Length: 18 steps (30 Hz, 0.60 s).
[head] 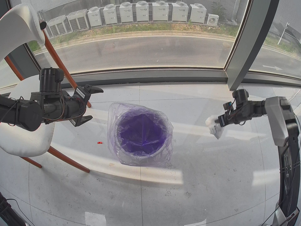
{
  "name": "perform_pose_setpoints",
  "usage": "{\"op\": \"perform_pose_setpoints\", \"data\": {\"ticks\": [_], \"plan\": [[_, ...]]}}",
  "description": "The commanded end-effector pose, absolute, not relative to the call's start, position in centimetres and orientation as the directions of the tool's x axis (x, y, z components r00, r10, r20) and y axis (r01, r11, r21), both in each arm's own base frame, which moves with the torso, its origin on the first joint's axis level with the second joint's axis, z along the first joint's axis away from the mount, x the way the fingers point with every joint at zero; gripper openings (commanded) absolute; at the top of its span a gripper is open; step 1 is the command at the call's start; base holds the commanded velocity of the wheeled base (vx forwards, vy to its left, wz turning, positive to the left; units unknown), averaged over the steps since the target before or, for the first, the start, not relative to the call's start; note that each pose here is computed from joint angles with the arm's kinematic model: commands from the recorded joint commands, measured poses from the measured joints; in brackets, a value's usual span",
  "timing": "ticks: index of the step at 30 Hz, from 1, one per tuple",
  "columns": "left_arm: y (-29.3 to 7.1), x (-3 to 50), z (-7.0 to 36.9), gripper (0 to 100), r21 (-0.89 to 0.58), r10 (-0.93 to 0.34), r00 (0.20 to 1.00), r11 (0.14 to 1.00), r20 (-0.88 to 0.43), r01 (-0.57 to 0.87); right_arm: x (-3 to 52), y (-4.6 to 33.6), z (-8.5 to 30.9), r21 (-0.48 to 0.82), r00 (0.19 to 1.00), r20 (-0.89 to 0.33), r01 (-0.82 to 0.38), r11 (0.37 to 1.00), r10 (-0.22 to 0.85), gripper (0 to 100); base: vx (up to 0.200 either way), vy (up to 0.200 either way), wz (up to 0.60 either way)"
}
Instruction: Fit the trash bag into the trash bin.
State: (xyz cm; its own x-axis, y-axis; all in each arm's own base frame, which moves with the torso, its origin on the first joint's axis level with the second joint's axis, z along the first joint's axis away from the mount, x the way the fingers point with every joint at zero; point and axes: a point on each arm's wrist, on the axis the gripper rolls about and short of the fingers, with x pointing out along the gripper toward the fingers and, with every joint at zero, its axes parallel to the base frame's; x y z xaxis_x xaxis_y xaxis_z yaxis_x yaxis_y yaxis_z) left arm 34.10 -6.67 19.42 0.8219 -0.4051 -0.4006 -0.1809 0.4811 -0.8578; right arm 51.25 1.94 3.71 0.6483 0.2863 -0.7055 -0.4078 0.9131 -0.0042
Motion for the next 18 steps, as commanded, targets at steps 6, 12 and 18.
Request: {"op": "perform_pose_setpoints", "data": {"ticks": [6,12,18], "plan": [[-6.6,34.0,19.9,100,-0.862,-0.404,0.829,0.479,-0.387,-0.169,42.2,17.2,19.3,0.18,0.584,-0.544,-0.62,0.763,0.603,0,0.0,0.0,0.0],[-6.5,33.8,20.0,100,-0.852,-0.398,0.832,0.499,-0.387,-0.158,41.1,23.2,16.5,0.243,0.484,-0.576,-0.668,0.703,0.659,0,0.0,0.0,0.0],[-6.5,33.9,19.9,100,-0.852,-0.398,0.831,0.499,-0.388,-0.159,41.8,26.3,12.9,0.255,0.433,-0.607,-0.688,0.68,0.666,0,0.0,0.0,0.0]]}}
